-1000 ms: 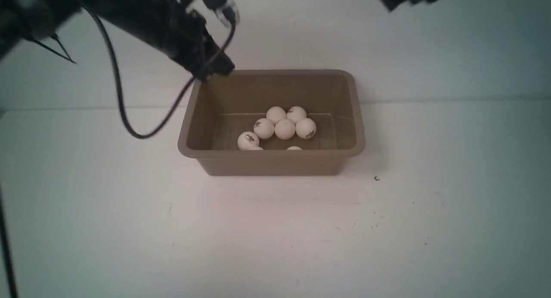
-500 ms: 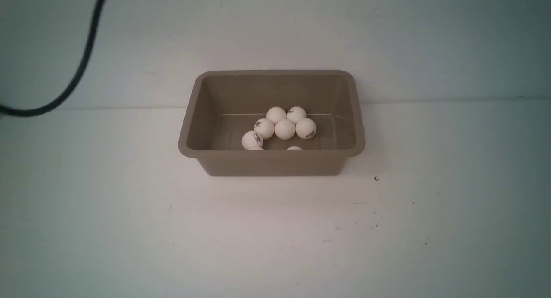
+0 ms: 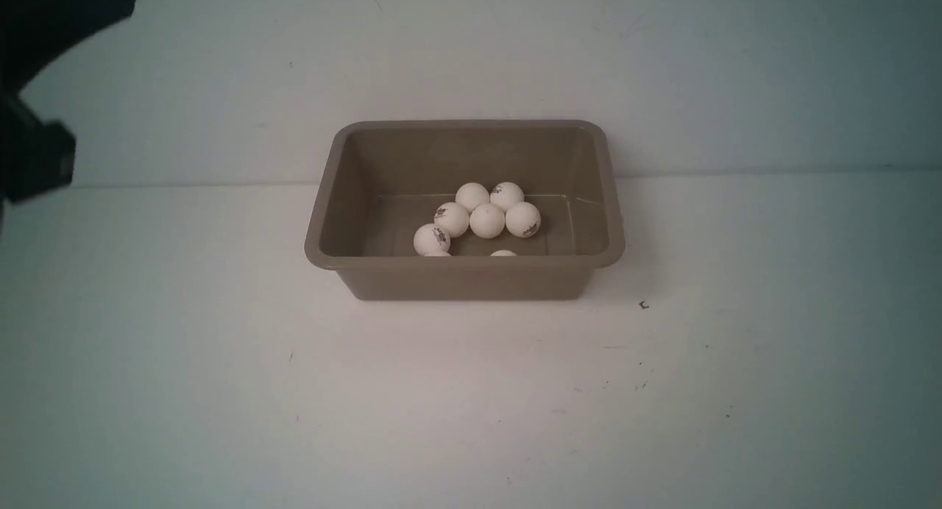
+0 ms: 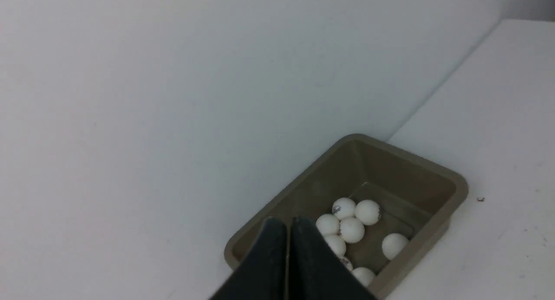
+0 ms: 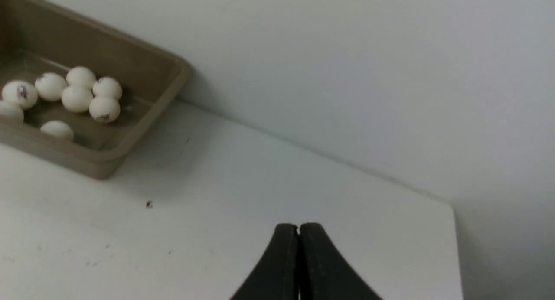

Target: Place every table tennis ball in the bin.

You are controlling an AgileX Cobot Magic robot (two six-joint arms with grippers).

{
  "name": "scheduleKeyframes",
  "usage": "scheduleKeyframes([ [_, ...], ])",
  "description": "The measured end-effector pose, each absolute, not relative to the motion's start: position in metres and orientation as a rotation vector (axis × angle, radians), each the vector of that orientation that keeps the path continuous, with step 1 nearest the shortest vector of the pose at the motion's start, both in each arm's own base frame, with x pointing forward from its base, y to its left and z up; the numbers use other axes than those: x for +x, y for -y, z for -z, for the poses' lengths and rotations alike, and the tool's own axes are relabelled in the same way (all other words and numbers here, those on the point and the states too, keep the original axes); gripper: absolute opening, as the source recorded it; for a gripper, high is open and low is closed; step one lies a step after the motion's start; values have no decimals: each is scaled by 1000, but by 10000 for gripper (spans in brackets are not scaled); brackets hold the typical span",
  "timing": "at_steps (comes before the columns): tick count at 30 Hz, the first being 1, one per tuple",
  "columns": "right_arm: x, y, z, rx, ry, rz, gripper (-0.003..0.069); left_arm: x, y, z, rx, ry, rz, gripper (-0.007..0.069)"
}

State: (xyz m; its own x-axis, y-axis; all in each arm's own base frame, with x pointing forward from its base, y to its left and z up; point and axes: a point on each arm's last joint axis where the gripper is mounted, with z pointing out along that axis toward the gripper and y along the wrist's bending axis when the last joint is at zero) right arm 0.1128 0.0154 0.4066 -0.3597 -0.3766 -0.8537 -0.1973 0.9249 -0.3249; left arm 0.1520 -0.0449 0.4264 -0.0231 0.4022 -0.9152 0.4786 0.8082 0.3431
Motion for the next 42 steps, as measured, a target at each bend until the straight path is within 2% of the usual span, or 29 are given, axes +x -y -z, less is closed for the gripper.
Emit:
scheduleKeyframes([
  [5,103,-14,-366,-412,-1936,157,-16,137,38,-368,641,-1715,54,-4],
  [11,97,-14,-342,-425,-1909,138,-16,126,36,-336,593,-1755,71,-4],
  [21,92,-15,-274,-477,-1953,123,-16,116,31,-274,537,-1872,81,-4],
  [26,89,-15,-274,-492,-1875,131,-16,116,30,-264,495,-1886,86,-4],
  [42,88,-13,-269,-491,-1921,150,-16,116,31,-264,472,-1891,118,-4],
])
